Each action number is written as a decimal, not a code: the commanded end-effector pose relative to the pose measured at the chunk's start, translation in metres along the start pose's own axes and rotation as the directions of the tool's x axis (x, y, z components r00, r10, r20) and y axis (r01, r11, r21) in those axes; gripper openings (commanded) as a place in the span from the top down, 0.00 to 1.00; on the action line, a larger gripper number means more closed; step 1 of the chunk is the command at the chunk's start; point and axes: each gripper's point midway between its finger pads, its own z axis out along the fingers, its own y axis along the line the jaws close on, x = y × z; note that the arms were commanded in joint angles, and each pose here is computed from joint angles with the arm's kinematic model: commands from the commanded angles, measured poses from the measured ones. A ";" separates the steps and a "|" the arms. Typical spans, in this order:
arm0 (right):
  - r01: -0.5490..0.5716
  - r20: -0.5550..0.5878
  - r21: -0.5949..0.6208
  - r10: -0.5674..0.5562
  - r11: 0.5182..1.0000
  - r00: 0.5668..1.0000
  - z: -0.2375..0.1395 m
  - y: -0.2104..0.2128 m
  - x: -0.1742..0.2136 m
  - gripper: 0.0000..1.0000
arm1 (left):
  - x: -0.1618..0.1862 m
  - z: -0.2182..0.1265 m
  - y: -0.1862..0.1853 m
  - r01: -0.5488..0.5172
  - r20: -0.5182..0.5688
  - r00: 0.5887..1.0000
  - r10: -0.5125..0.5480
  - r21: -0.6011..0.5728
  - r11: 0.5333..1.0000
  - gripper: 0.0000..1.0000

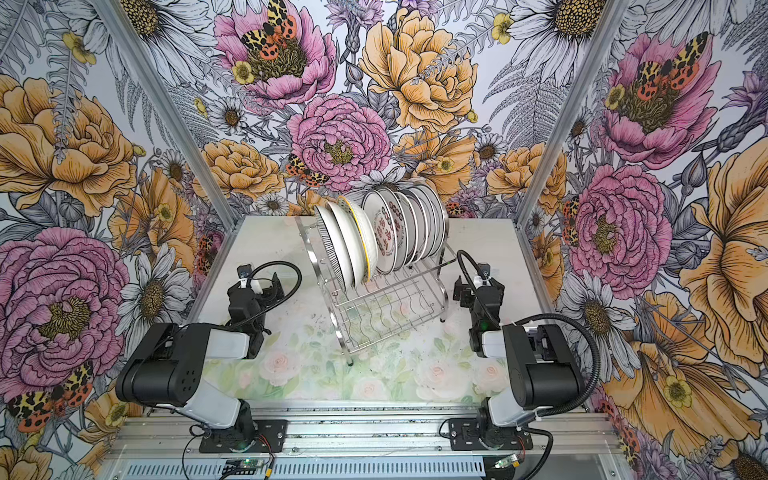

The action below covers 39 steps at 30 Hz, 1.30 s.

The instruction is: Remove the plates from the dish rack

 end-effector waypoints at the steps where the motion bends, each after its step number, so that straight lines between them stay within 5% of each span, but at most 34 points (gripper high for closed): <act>1: 0.003 0.021 -0.004 -0.003 1.000 1.000 0.003 0.001 -0.008 0.01 | -0.007 0.000 -0.002 0.013 0.020 1.000 -0.013 0.016 1.000 0.01; 33: 0.003 0.021 -0.005 -0.003 1.000 1.000 0.003 0.001 -0.008 0.01 | -0.007 0.000 -0.002 0.013 0.020 1.000 -0.013 0.017 1.000 0.01; 39: -0.048 0.056 0.080 0.044 0.996 0.997 -0.008 -0.016 -0.019 0.01 | -0.016 -0.007 -0.002 -0.002 0.041 0.999 0.002 -0.007 1.000 0.01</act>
